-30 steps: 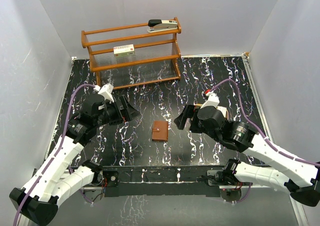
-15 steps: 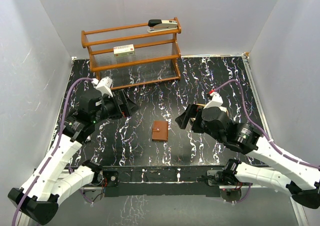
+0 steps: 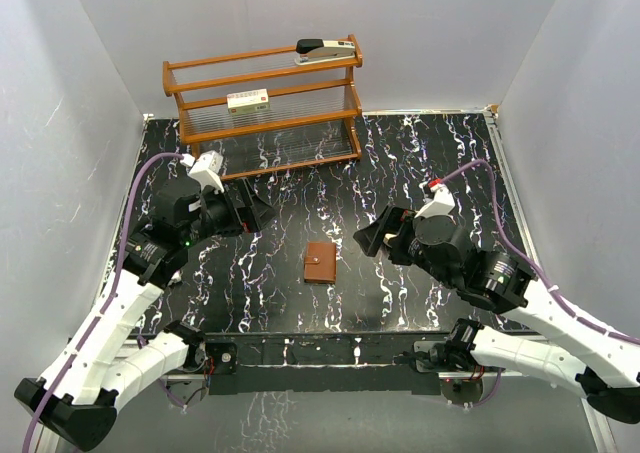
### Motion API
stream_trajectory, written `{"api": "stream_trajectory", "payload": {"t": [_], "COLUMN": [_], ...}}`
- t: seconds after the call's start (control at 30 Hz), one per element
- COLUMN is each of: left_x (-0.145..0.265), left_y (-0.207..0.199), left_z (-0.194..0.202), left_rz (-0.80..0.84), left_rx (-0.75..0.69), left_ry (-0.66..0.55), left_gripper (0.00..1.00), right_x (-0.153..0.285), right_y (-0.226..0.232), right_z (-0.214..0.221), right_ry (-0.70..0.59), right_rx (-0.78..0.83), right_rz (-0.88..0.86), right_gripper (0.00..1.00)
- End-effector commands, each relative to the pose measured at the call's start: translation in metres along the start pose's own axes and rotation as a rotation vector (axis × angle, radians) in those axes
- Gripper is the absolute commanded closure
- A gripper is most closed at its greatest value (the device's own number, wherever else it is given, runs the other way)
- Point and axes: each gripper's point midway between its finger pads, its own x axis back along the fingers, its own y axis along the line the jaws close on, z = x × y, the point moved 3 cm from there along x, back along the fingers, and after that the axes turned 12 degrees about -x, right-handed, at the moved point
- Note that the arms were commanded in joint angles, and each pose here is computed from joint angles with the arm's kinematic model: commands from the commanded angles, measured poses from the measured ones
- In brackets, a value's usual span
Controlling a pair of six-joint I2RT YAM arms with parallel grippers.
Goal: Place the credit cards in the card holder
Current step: Reset both arms
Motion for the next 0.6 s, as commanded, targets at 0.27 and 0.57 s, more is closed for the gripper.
{"api": "stream_trajectory", "payload": {"t": [0.27,0.57], "left_x": [0.011,0.010], "left_y": [-0.001,0.003], "left_z": [-0.021,-0.014], "left_rz": [-0.038,-0.043], "left_rx": [-0.041,-0.033], "left_ry": [-0.054,-0.049], "left_gripper": [0.01,0.01], "right_x": [0.017,0.014], "right_y": [0.044,0.034], "right_z": [-0.046,-0.043], "right_ry": [-0.136,-0.140], "right_rx": [0.024,0.034], "right_rz": [-0.085,-0.057], "right_gripper": [0.02,0.02]}}
